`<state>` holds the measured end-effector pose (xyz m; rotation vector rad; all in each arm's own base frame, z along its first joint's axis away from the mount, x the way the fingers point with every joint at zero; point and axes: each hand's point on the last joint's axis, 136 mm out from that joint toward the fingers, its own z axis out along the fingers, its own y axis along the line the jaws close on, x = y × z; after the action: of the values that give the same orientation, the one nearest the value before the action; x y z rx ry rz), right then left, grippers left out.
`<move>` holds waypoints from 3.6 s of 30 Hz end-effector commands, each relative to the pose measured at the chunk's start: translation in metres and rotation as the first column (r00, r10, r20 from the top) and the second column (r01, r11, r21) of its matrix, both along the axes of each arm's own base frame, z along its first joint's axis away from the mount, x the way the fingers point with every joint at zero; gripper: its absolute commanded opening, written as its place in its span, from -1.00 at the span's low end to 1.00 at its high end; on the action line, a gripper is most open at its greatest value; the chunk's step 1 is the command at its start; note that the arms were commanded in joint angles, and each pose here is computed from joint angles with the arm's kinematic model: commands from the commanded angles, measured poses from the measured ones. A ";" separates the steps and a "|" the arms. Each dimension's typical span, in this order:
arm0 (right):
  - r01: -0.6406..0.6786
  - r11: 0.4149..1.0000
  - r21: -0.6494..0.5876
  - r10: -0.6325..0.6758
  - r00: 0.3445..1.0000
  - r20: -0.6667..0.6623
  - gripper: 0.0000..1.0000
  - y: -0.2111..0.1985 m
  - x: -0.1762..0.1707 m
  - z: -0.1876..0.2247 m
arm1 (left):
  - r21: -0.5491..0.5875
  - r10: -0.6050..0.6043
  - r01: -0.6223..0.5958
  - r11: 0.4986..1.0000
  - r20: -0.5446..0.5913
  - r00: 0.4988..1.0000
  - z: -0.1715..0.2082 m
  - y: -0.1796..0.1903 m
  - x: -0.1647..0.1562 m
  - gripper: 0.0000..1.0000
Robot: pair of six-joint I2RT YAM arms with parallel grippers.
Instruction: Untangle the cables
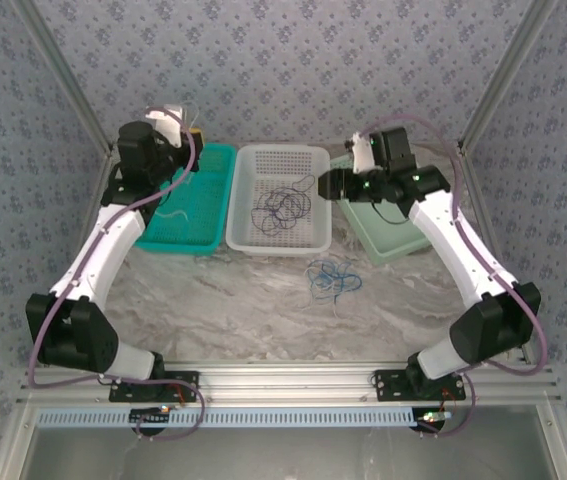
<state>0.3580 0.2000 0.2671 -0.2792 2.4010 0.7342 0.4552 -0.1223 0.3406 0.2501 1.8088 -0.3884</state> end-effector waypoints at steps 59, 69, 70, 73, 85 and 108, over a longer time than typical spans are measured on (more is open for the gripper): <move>0.050 0.942 -0.333 -0.041 0.999 0.035 -0.37 0.019 -0.066 -0.199 | -0.075 0.081 -0.102 0.992 -0.240 0.967 -0.071 -0.022 -0.077 0.99; 0.096 0.941 -0.323 -0.077 0.994 0.073 -0.26 0.018 -0.059 -0.199 | -0.079 0.079 -0.102 0.992 -0.250 0.965 -0.077 -0.023 -0.078 0.99; 0.102 0.941 -0.321 -0.083 0.994 0.074 -0.28 0.018 -0.058 -0.199 | -0.079 0.079 -0.102 0.992 -0.249 0.965 -0.077 -0.023 -0.078 0.99; 0.109 0.943 -0.314 -0.087 0.993 0.083 -0.41 0.019 -0.058 -0.198 | -0.080 0.079 -0.101 0.992 -0.247 0.966 -0.076 -0.023 -0.078 0.99; 0.078 0.951 -0.300 -0.061 0.996 0.066 -1.00 0.008 -0.087 -0.169 | -0.086 0.078 -0.103 0.991 -0.255 0.964 -0.080 -0.024 -0.079 0.99; -0.068 0.996 0.063 0.050 0.964 0.262 -1.00 0.014 -0.124 0.023 | -0.206 -0.571 0.562 0.801 0.015 0.820 -0.049 -0.200 -0.152 0.99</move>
<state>0.2354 0.2142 0.2830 -0.4029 2.1367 0.7310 0.3230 -0.2906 0.2710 0.5477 1.8551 -0.8283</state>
